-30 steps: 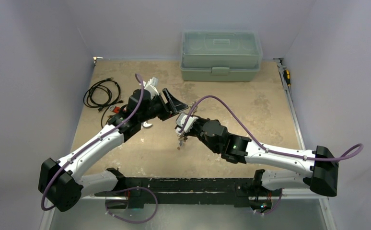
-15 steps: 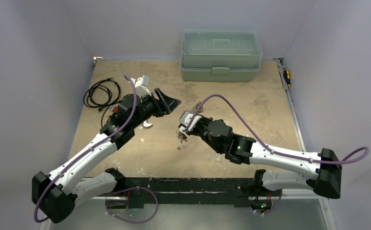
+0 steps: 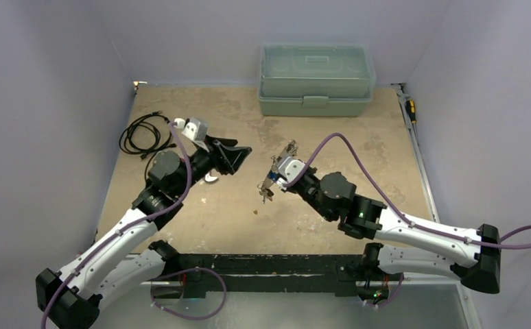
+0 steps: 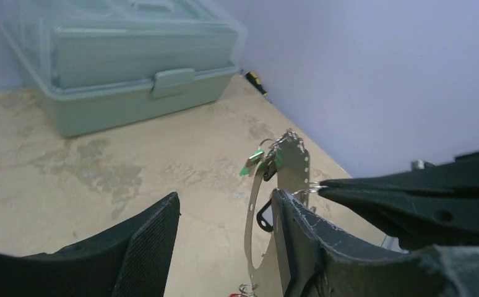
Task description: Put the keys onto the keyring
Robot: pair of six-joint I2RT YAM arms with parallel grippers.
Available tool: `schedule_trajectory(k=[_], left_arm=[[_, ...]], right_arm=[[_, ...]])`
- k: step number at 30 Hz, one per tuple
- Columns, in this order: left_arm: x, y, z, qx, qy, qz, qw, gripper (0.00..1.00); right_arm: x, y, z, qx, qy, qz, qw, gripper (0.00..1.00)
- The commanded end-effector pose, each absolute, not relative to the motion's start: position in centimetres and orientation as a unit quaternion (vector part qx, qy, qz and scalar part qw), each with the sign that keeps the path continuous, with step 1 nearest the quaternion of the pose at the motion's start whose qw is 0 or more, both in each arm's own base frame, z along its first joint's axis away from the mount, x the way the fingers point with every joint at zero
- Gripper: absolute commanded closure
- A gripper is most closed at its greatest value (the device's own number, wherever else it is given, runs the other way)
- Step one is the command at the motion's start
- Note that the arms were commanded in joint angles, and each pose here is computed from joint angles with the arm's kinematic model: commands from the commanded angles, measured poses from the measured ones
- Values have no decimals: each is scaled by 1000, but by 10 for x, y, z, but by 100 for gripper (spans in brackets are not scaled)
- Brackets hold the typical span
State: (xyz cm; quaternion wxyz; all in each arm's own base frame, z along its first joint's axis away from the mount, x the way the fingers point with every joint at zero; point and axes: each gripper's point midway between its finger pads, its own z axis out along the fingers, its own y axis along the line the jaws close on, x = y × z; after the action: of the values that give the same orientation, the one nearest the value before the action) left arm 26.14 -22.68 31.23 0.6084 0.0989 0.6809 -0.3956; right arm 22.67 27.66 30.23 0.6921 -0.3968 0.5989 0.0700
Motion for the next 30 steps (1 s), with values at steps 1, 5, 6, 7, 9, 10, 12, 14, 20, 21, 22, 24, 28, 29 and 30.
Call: schedule_trajectory(k=[1,5,6,7,9,10,12,14,20,21,22,24,28,29,30], left_arm=[[225,-237,354,231,571,-420,667,45],[207,-234,368,265,527,-423,688,44],[201,-234,371,277,512,-424,694,46],[195,-234,372,290,498,-425,698,47],[182,-235,373,316,469,-430,704,47],[176,-237,372,331,455,-432,705,47],[164,-241,367,366,429,-435,702,47],[155,-246,358,398,410,-436,695,47],[136,-257,338,462,374,-433,677,53],[134,-258,336,468,370,-434,675,55],[132,-259,335,471,368,-435,673,58],[131,-259,333,481,360,-430,674,62],[129,-261,334,486,352,-429,675,67],[128,-261,333,488,350,-431,673,68],[127,-262,333,490,348,-433,672,68]], right_arm=[[214,276,331,-372,573,130,719,100],[200,276,342,-374,547,171,729,100],[198,276,342,-375,543,178,730,100],[196,276,343,-374,541,183,731,100],[193,276,344,-373,537,195,731,100],[191,277,345,-374,535,201,730,100],[185,279,347,-379,531,217,726,100],[177,282,352,-385,519,241,724,100],[138,294,368,-425,464,333,702,100],[132,295,370,-430,456,346,698,100],[128,295,372,-433,450,354,696,100],[122,297,373,-440,444,365,690,100],[118,299,377,-446,436,374,686,100],[117,300,377,-447,435,375,685,100],[117,300,378,-448,435,376,685,100]])
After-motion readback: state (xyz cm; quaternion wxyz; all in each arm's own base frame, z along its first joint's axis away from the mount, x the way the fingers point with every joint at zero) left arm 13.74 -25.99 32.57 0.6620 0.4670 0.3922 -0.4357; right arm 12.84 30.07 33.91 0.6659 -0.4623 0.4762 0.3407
